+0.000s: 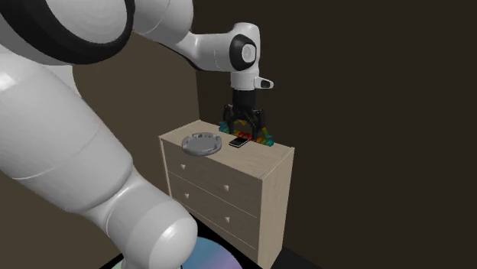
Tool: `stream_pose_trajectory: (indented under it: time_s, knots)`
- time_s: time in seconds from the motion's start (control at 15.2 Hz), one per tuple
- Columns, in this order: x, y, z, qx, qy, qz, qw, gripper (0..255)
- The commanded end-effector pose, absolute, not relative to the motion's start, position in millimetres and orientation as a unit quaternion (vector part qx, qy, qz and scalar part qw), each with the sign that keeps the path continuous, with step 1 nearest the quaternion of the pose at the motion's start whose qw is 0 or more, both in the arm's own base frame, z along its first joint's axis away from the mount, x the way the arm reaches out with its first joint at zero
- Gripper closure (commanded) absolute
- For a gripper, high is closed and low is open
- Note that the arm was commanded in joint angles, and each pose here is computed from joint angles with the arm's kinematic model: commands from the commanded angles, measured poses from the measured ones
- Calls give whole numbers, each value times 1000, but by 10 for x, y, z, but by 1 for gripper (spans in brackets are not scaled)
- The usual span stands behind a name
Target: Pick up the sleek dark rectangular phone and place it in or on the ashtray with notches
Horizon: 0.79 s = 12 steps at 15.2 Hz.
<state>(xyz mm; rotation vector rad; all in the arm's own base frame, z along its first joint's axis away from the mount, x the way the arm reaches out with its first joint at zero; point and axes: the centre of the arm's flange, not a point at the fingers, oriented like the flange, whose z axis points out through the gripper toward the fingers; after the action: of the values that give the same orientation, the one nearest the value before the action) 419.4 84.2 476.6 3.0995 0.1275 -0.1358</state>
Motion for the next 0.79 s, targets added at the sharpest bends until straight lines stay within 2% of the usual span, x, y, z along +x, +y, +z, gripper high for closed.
stream_pose_trajectory:
  time_s: [0.0, 0.73]
  knots:
    - [4400, 980, 4675, 998, 48, -41, 14, 0]
    - [5397, 1740, 4092, 996, 83, -27, -10, 0]
